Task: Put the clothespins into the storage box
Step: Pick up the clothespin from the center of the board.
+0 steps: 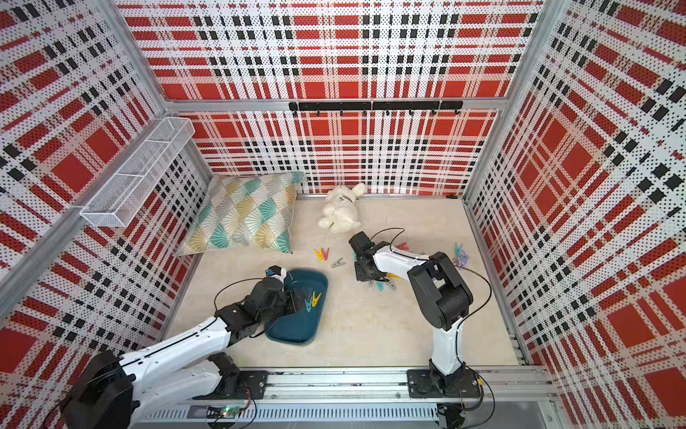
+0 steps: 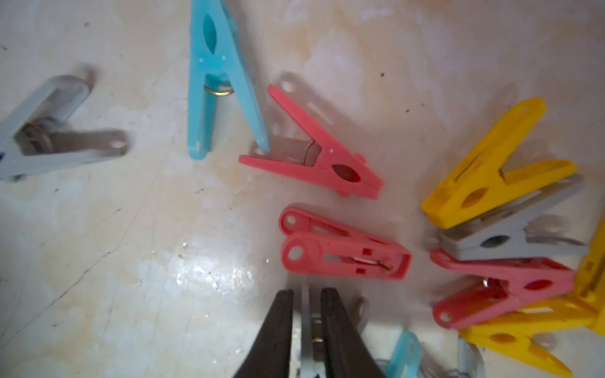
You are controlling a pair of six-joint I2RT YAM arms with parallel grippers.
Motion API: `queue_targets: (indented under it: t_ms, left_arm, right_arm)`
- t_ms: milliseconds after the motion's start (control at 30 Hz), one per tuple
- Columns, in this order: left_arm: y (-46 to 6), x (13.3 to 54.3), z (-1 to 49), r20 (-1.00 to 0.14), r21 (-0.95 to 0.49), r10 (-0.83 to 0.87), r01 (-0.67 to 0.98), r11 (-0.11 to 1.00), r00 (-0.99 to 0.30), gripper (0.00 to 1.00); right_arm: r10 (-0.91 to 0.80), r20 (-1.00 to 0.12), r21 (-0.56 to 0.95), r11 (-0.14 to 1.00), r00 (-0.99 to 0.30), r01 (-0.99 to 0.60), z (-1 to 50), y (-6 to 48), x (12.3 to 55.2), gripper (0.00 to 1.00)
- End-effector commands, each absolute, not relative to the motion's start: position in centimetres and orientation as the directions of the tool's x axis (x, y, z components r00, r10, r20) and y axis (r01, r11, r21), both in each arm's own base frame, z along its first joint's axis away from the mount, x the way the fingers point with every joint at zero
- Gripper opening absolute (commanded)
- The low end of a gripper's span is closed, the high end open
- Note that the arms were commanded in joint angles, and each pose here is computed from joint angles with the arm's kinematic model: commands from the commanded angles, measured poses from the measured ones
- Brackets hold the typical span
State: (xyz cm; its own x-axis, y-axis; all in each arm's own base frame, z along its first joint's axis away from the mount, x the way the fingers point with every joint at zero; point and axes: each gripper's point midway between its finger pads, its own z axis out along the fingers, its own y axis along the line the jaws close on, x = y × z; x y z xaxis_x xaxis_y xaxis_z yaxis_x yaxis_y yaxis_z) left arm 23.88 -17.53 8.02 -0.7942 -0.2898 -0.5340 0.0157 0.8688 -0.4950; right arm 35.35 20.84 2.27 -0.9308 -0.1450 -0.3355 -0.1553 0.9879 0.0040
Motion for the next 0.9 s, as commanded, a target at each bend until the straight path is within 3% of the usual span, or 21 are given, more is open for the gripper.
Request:
queue_targets:
  t_ms: [0,267,600,867]
  left_arm:
    - [-17.7,24.5,9.8,-0.56,-0.512,-0.309,0.028,0.859,-0.769,0.42]
    - [-17.9,25.1,11.9,-0.583,-0.547,-0.339,0.048,0.836,-0.739,0.42]
    - [-20.3,25.9,14.9,-0.596,-0.648,-0.364,0.161,0.745,-0.716,0.45]
    - [-22.6,25.8,15.9,-0.591,-0.699,-0.35,0.245,0.672,-0.726,0.47]
  right_arm:
    - [-0.145,-0.34,-0.002,0.988,-0.929,-0.153,1.8,20.8,35.6,0.2]
    - [-0.122,-0.354,0.065,0.986,-0.927,-0.155,2.9,21.7,35.4,0.06]
    - [-0.067,-0.407,0.304,0.931,-0.911,-0.204,9.0,25.4,35.0,0.0]
    - [-0.025,-0.387,0.541,0.803,-0.922,-0.249,14.2,29.4,33.8,0.0]
